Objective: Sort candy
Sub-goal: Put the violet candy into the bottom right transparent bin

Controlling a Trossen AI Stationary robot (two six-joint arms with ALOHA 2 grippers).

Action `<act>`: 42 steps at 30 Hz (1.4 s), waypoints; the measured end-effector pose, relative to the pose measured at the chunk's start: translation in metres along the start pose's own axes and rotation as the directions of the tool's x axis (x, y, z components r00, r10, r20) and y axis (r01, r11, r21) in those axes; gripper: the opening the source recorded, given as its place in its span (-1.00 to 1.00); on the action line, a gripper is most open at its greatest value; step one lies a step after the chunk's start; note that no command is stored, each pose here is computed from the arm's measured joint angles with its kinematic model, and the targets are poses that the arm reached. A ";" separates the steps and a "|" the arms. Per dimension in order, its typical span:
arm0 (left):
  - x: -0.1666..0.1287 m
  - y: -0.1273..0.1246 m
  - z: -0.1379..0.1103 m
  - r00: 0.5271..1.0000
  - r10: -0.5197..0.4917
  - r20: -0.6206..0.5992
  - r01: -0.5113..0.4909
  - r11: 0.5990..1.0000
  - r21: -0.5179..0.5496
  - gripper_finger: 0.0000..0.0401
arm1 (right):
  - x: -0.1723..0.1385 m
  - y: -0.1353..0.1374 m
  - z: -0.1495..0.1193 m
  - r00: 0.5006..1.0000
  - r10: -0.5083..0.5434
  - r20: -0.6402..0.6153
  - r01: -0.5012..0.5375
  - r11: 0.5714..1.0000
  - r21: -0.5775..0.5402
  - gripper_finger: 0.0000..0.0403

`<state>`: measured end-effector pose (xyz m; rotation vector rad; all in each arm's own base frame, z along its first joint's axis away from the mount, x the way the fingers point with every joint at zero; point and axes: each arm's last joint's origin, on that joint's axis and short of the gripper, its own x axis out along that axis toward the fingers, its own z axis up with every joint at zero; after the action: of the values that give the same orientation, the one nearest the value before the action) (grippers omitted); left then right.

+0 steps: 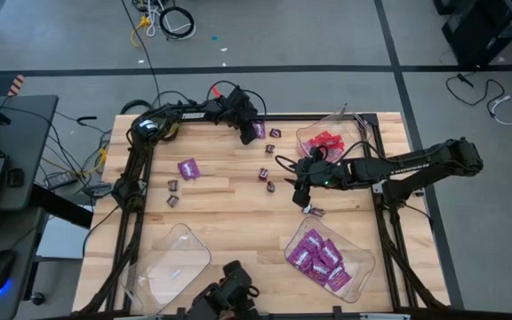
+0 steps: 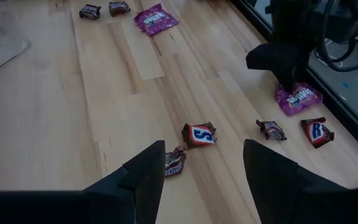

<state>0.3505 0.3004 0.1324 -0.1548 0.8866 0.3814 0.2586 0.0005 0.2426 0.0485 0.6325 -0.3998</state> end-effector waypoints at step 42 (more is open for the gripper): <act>-0.147 -0.181 0.078 0.948 -0.152 0.280 -0.035 0.824 0.566 -1.00 | -0.046 -0.001 0.024 0.991 -0.091 0.095 0.052 0.935 0.351 0.10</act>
<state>0.3933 0.1179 0.2919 0.4233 0.6416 0.0636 0.2385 0.0119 0.2891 0.3405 0.4492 -0.5789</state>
